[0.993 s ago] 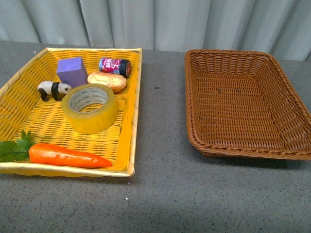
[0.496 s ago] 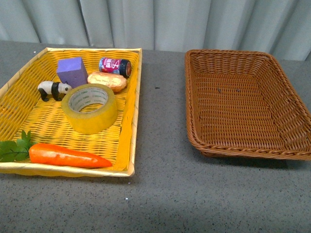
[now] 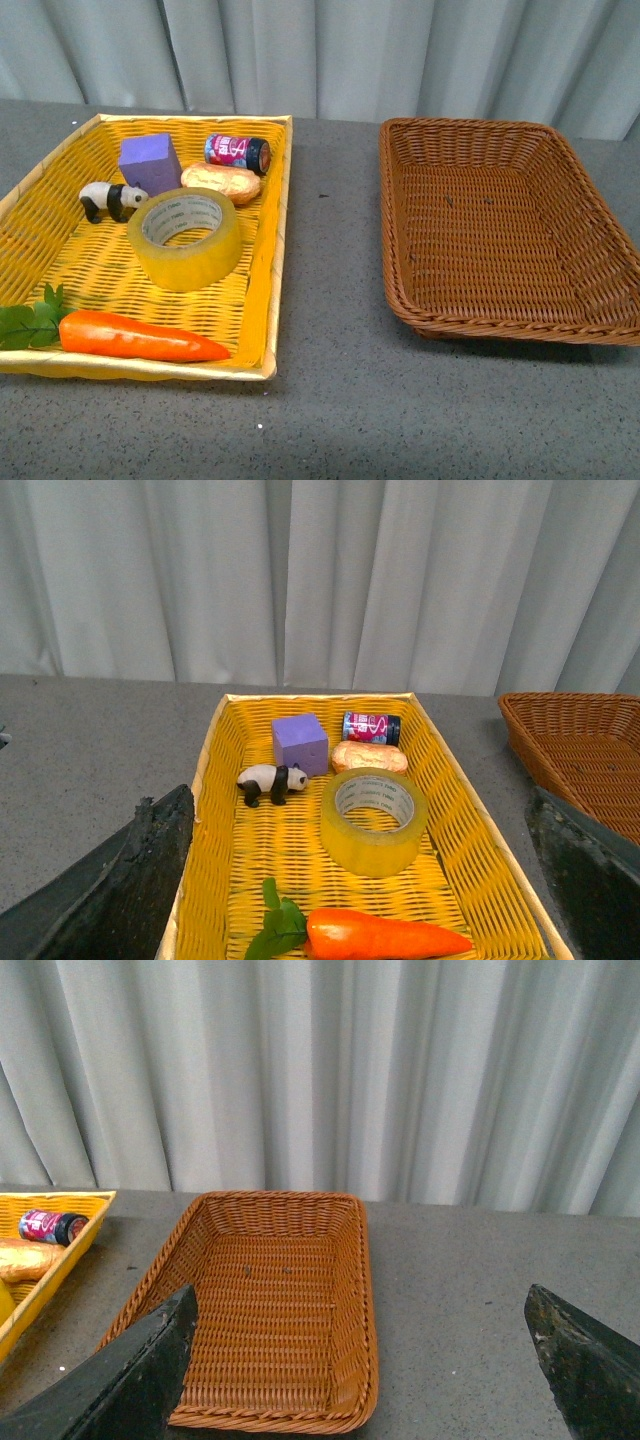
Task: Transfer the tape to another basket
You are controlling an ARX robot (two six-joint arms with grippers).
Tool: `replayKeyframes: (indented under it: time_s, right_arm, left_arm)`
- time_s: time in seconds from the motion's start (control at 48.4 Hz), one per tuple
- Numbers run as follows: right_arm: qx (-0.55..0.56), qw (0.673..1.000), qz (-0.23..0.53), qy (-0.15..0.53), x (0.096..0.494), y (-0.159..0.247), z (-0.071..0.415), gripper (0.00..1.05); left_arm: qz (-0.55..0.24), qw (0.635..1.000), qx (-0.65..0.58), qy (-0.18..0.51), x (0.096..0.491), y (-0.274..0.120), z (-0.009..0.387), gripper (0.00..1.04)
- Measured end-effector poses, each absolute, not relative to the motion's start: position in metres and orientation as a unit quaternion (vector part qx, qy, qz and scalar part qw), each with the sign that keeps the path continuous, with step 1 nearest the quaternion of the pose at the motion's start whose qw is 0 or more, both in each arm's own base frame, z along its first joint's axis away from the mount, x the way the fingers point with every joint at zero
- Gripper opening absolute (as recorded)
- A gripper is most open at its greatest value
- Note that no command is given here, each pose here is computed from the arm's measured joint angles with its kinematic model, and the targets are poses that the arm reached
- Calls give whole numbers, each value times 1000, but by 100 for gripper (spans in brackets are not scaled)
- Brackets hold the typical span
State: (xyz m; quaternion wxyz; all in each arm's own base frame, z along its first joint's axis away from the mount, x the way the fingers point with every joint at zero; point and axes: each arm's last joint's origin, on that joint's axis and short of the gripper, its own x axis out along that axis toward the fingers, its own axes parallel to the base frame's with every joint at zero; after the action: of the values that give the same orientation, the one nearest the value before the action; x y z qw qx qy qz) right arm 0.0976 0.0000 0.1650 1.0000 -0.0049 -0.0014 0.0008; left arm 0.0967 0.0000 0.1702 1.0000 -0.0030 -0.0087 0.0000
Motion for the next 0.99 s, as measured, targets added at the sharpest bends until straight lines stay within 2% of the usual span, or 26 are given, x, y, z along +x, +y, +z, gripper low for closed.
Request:
replayKeyframes:
  time_s: [0.869, 0.993]
  right_arm:
    - [-5, 1000, 1, -1, 98, 0, 165, 96]
    - [-5, 1000, 1, -1, 98, 0, 165, 96]
  left_arm:
    - [0, 1000, -3, -9, 97, 0, 170, 98]
    - [118, 989, -47, 71, 103, 0, 163, 98]
